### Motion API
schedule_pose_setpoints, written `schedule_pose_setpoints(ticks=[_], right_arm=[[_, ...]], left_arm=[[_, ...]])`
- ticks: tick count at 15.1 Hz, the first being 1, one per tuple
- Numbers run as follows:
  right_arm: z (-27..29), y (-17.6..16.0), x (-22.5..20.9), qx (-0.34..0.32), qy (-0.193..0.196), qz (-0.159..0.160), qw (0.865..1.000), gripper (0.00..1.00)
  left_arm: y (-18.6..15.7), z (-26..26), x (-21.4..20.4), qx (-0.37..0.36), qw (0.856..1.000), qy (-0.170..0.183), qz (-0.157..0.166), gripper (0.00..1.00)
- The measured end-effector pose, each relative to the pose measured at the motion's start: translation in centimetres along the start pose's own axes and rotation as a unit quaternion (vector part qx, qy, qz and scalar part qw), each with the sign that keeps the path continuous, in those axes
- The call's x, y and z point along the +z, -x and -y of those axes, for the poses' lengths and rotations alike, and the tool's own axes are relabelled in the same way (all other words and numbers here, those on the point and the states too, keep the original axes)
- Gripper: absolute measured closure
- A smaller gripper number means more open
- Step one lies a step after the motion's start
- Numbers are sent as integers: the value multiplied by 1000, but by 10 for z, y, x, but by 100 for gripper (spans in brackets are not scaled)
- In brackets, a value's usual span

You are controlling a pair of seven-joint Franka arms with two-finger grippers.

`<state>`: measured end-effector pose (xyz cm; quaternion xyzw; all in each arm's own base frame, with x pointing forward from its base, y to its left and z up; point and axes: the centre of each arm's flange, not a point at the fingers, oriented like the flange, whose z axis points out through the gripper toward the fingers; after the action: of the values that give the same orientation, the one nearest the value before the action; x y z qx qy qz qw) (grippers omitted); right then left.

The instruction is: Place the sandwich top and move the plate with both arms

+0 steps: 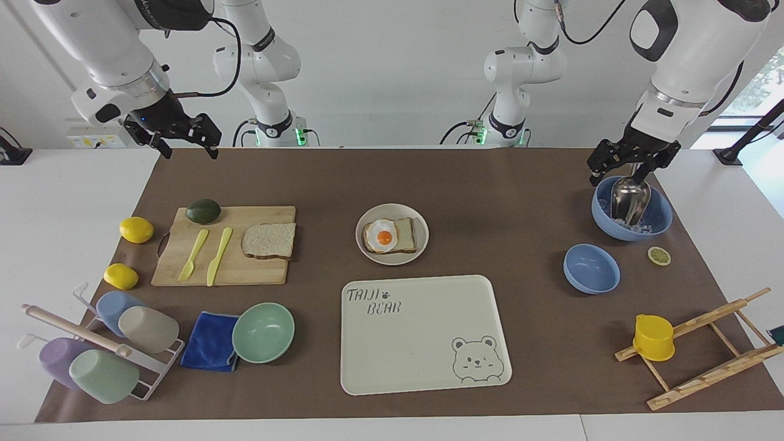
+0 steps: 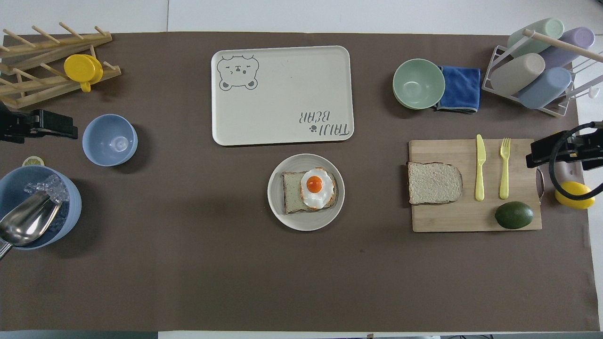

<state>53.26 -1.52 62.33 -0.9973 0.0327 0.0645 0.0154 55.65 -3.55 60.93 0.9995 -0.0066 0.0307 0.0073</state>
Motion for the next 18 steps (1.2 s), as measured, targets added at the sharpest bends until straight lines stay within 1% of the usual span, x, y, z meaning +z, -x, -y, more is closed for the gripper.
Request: schedule_pose_setpoints(ticks=[11,12,13,15,16,18], right_arm=[[1,-1,7,0,0,6,1000,0],[4,-3,10,-3,1,1,1000,0],[12,-6,17,-11,13,-9,1000,0],[52,-9,44,-20,75,-26,997,0],[79,-8,61,-23,97,-28,995,0],[124,-7,99,-36,132,-19,990,0]], left_arm=[[0,0,0,0,1000,0,0,0],[0,0,0,0,1000,0,0,0],[0,0,0,0,1000,0,0,0],[0,0,-1,0,1000,0,-1,0],[0,0,-1,0,1000,0,-1,0],[0,0,-1,0,1000,0,-1,0]])
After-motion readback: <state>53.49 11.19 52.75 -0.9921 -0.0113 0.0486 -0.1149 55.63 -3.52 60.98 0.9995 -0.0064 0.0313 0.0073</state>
